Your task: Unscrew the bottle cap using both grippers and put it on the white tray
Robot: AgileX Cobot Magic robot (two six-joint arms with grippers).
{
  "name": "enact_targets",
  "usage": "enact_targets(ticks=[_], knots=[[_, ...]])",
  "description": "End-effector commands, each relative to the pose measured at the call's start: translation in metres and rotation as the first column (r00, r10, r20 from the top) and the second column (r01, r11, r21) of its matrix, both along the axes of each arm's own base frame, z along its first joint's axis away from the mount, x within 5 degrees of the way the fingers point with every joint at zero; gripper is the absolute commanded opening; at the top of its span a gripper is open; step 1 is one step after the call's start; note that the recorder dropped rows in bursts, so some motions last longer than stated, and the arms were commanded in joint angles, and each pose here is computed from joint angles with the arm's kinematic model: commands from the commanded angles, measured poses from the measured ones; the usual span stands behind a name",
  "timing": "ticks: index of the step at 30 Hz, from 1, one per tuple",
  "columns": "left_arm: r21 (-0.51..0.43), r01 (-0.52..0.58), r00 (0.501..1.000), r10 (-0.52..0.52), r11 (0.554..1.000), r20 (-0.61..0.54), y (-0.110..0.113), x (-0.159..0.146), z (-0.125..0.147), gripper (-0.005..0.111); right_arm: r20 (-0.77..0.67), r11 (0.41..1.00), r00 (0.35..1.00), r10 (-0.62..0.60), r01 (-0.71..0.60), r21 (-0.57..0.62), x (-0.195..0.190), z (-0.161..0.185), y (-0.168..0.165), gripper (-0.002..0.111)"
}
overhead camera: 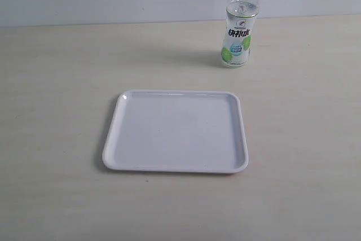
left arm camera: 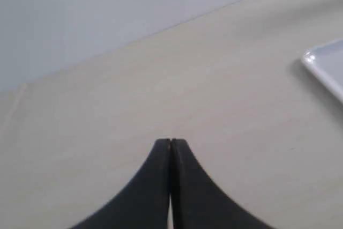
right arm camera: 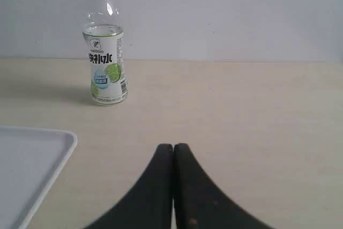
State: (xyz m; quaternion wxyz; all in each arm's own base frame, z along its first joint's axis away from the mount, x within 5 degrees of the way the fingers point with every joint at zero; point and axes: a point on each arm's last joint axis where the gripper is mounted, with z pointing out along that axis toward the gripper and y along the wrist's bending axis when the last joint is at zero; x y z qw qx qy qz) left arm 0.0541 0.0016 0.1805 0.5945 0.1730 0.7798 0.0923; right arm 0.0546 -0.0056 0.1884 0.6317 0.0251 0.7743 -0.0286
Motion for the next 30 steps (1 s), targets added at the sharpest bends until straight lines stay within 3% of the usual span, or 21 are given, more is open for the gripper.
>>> enact_targets(ticks=[1,12,14,15,17,20,22,23,30], knots=[[0.122,-0.004,0.999,-0.002,0.993,0.052,0.003,0.001,0.004,0.000,0.007,1.000,1.000,-0.008,0.008,-0.006,0.000,-0.001,-0.001,0.000],[0.134,0.001,0.997,-0.011,0.991,0.071,0.002,0.001,0.005,0.000,0.007,1.000,1.000,-0.008,0.008,-0.006,0.000,-0.001,-0.001,0.000],[-0.003,0.017,0.995,-0.017,1.000,0.093,-0.002,0.001,0.008,0.000,0.007,1.000,1.000,-0.008,0.008,-0.006,0.000,-0.001,-0.001,0.000],[-0.144,0.038,0.993,-0.021,0.989,0.117,-0.006,0.001,0.011,0.000,0.007,1.000,1.000,-0.008,0.008,-0.006,0.000,-0.001,-0.001,0.000],[-0.371,0.060,0.992,-0.014,0.927,0.125,-0.010,0.001,0.015,0.000,0.007,1.000,1.000,-0.008,0.008,-0.006,0.000,-0.001,-0.001,0.000],[-0.408,0.076,0.987,-0.012,0.910,0.157,-0.011,0.001,0.018,0.000,0.007,1.000,1.000,-0.008,0.008,-0.006,0.000,-0.001,-0.001,0.000],[-0.594,0.075,0.987,0.023,0.801,0.157,-0.012,0.001,0.022,0.000,0.007,1.000,1.000,-0.008,0.008,-0.006,0.000,-0.001,-0.001,0.000],[-0.634,0.075,0.987,0.031,0.770,0.155,-0.012,0.001,0.023,0.000,0.007,1.000,1.000,-0.008,0.008,-0.006,0.000,-0.001,-0.001,0.000],[-0.629,0.191,0.951,0.016,0.754,0.308,-0.014,0.000,0.037,0.000,0.007,1.000,1.000,-0.008,0.008,-0.006,0.000,-0.001,-0.001,0.000]])
